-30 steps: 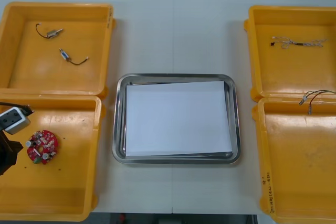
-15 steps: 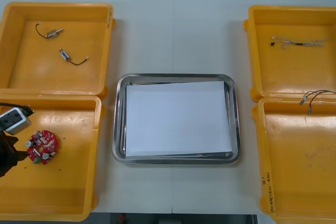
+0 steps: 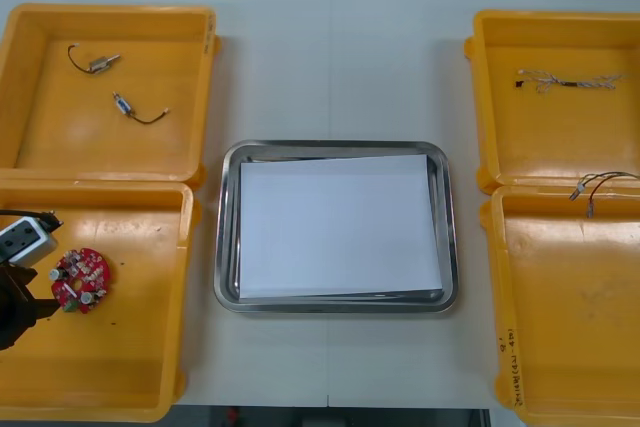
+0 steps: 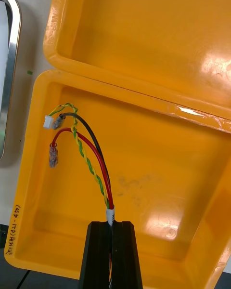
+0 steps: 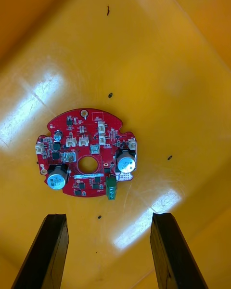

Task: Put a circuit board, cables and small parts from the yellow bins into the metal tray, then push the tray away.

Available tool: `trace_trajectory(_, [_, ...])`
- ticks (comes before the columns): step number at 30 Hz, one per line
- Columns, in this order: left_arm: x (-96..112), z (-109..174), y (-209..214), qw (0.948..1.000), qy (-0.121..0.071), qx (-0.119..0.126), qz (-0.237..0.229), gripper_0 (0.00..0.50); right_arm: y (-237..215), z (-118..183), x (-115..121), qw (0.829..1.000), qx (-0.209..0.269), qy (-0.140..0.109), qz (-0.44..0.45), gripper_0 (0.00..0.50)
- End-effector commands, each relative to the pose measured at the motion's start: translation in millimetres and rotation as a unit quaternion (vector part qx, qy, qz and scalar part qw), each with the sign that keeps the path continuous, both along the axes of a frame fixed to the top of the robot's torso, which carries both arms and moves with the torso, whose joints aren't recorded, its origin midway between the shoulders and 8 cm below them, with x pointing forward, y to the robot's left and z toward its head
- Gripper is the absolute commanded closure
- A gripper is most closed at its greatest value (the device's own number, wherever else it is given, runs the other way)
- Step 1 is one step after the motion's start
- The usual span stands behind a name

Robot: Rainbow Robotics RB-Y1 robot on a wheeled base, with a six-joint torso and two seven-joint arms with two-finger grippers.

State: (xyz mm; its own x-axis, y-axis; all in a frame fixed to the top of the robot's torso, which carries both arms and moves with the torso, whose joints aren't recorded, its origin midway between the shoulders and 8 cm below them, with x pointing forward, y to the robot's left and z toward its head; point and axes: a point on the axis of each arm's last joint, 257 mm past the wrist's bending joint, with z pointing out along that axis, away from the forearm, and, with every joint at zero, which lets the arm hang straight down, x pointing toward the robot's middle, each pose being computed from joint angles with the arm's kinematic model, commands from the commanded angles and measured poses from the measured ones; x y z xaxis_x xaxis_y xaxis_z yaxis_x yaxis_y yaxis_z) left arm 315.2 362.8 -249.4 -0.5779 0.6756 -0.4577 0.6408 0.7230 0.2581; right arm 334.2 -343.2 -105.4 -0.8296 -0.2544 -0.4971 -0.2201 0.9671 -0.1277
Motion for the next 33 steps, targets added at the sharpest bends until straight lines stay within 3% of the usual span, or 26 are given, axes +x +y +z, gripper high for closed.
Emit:
trace_trajectory(1, [-7,-3,4,0.9982,-0.008,0.035,-0.048,0.000,-5,9,2,1.000,-0.016,-0.006,-0.004,0.500])
trace_trajectory(19, [-10,-27,9,0.9984,-0.007,0.030,-0.047,0.000,-5,9,2,1.000,-0.014,-0.006,-0.007,0.500])
trace_trajectory(33, [3,-42,4,0.9984,-0.012,0.022,-0.052,0.000,-5,10,3,1.000,-0.014,-0.007,-0.008,0.500])
